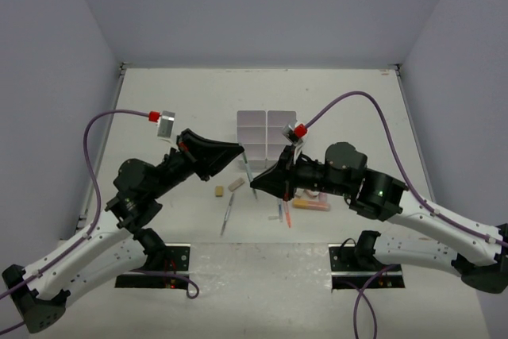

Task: Sort the stationery into containers
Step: Close the pen cap on the pen.

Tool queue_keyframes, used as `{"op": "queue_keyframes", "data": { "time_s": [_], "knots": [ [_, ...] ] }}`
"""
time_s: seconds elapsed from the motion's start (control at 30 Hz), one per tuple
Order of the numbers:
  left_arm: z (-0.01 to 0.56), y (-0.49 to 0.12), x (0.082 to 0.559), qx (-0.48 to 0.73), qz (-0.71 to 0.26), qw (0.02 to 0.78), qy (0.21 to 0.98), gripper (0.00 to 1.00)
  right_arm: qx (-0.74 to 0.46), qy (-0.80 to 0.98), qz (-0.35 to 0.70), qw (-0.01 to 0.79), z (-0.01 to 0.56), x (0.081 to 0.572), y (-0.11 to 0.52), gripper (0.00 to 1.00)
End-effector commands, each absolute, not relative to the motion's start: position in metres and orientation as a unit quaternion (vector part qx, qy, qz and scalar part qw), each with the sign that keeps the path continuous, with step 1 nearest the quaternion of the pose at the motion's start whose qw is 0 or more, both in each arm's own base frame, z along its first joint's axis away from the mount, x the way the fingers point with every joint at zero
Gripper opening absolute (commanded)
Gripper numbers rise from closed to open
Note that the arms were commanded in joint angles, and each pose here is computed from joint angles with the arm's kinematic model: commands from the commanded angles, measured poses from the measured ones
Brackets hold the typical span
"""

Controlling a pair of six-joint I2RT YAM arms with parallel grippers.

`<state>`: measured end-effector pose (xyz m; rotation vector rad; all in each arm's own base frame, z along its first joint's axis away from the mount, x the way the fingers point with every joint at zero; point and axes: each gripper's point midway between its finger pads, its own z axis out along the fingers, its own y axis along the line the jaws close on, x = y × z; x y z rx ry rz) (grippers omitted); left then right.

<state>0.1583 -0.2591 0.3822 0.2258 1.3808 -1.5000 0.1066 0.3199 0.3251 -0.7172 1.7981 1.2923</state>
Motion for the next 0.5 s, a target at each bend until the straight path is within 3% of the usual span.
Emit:
{"op": "queue_keyframes", "data": {
  "time_s": [0.0, 0.27, 0.47],
  "knots": [
    [0.373, -0.265, 0.155, 0.131, -0.607, 0.505, 0.599, 0.07, -0.291, 0.653, 0.540, 0.445, 0.369, 0.106, 0.322, 0.00],
    [0.380, -0.263, 0.152, 0.154, -0.593, 0.520, 0.595, 0.11, -0.282, 0.636, 0.549, 0.464, 0.371, 0.107, 0.319, 0.00],
    [0.387, -0.259, 0.151, 0.162, -0.586, 0.537, 0.584, 0.22, -0.293, 0.630, 0.555, 0.457, 0.363, 0.105, 0.326, 0.00]
  ]
}}
